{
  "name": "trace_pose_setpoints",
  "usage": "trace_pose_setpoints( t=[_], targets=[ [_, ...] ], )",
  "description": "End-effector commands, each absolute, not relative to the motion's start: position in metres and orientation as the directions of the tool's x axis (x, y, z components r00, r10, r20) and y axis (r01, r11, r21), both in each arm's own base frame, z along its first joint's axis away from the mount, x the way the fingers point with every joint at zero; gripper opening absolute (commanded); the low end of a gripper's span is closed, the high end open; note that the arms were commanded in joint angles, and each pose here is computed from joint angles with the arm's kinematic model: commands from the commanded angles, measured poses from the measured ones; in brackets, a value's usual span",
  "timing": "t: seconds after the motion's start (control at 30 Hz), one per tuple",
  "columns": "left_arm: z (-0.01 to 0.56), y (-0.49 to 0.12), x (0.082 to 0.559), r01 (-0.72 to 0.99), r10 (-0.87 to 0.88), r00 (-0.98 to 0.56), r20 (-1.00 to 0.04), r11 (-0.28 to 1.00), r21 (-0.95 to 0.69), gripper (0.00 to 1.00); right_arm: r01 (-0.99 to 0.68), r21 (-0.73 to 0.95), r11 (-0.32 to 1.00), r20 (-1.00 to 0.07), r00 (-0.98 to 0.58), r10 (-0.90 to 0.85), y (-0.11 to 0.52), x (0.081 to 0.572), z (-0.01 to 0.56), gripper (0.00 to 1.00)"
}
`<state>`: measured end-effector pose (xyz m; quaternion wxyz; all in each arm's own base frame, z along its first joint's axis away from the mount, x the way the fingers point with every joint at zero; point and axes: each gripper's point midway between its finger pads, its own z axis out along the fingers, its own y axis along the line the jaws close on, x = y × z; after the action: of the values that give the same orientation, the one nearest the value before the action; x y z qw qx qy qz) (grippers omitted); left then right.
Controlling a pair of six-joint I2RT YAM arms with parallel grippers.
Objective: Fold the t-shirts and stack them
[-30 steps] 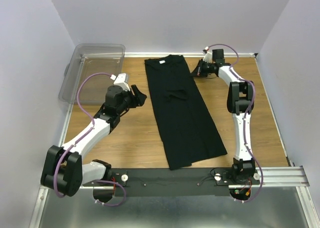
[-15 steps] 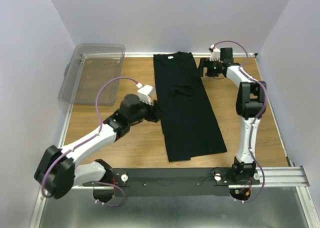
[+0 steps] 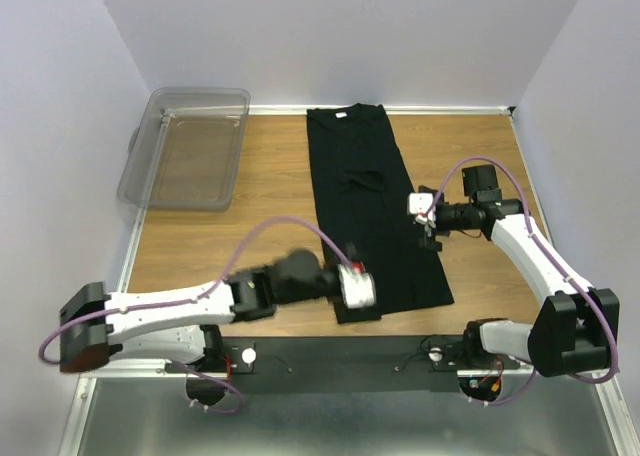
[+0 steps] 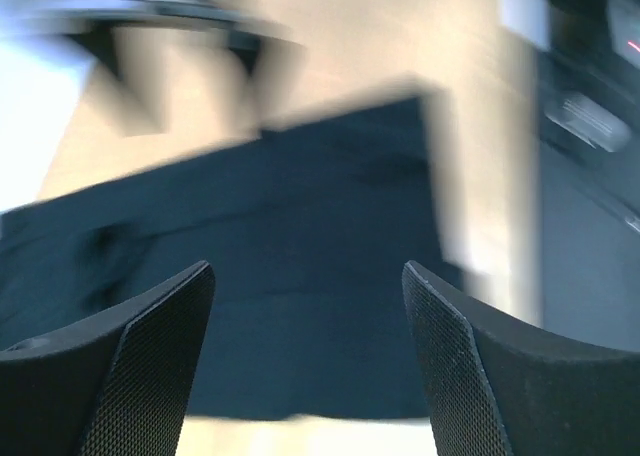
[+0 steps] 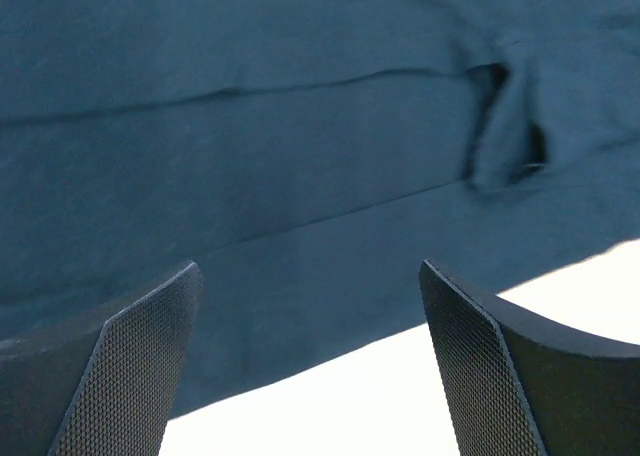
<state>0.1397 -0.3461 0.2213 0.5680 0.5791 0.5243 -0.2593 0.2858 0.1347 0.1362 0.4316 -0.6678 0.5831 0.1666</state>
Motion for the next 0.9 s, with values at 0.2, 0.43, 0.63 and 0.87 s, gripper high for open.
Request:
trace_pose_setpoints(
  t=[0.2,0.43,0.63,0.87],
  targets=[
    [0.078,-0.359,0.07,0.869,0.591,0.45,-0.669,-0.119,0.48,0.66,-0.968,-0.217,-0.128,-0.734,0.248,-0.632,0.128,0.206,0.099,0.89],
    [0.044,-0.358,0.075,0.852,0.657,0.475,-0.585,-0.178,0.492,0.59,-0.972,-0.196,-0.13,-0.729,0.233,-0.644,0.125,0.201,0.093,0.89],
    [0.012,-0.349,0.084,0.851,0.73,0.463,-0.502,-0.208,0.482,0.52,-0.965,-0.208,-0.157,-0.686,0.258,-0.68,0.117,0.199,0.084,0.87],
    [0.001,-0.336,0.111,0.841,0.787,0.42,-0.451,-0.15,0.521,0.21,-0.908,-0.229,-0.35,-0.613,0.414,-0.673,0.104,0.167,0.054,0.85]
  ],
)
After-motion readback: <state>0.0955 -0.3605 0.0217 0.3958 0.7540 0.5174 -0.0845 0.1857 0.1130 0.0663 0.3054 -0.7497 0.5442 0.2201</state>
